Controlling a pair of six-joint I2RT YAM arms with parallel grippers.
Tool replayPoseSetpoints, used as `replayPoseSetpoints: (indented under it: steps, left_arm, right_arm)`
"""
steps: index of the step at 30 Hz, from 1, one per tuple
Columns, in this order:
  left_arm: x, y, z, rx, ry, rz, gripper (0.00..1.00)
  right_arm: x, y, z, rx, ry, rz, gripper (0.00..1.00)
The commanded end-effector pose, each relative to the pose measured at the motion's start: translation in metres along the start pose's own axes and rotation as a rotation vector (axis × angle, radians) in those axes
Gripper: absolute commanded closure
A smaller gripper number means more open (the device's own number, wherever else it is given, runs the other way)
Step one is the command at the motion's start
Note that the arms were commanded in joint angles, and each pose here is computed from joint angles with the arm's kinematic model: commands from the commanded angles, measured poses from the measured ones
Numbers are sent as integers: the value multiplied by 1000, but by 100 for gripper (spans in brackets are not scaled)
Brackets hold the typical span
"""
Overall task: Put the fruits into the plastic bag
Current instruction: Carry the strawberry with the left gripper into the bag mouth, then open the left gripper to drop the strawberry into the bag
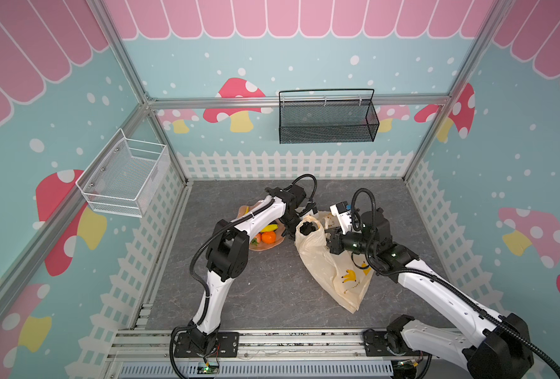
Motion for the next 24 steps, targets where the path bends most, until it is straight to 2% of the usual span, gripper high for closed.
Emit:
replayPoseSetpoints:
  steps: [1,4,11,12,24]
  left_arm:
    - [-7,14,-19,22,-50,-53,38]
    - [-6,16,-20,21,-54,-53,32]
    - [-11,29,-26,22,-51,-87,24]
    - [-12,33,-28,23,-52,-97,10]
    - [-27,97,-48,36,-75,-258,10]
  right_arm:
    - [-14,0,12,-29,28,-30,100]
    - [-16,0,13,-30,28,-32,100]
    - [-17,0,14,-34,30,-33,100]
    - [-17,0,14,-34,30,-33,100]
    - [-17,1,13,-25,28,-34,100]
Point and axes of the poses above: each gripper's point midway between its finger pads, its own y axis back along the fingers, its own z axis along the line the jaws close on, x = y × z, the point moved 2 cm from there along y, back along the fingers, and after that the axes turned 9 degrees about -y, right-handed, at the moved point
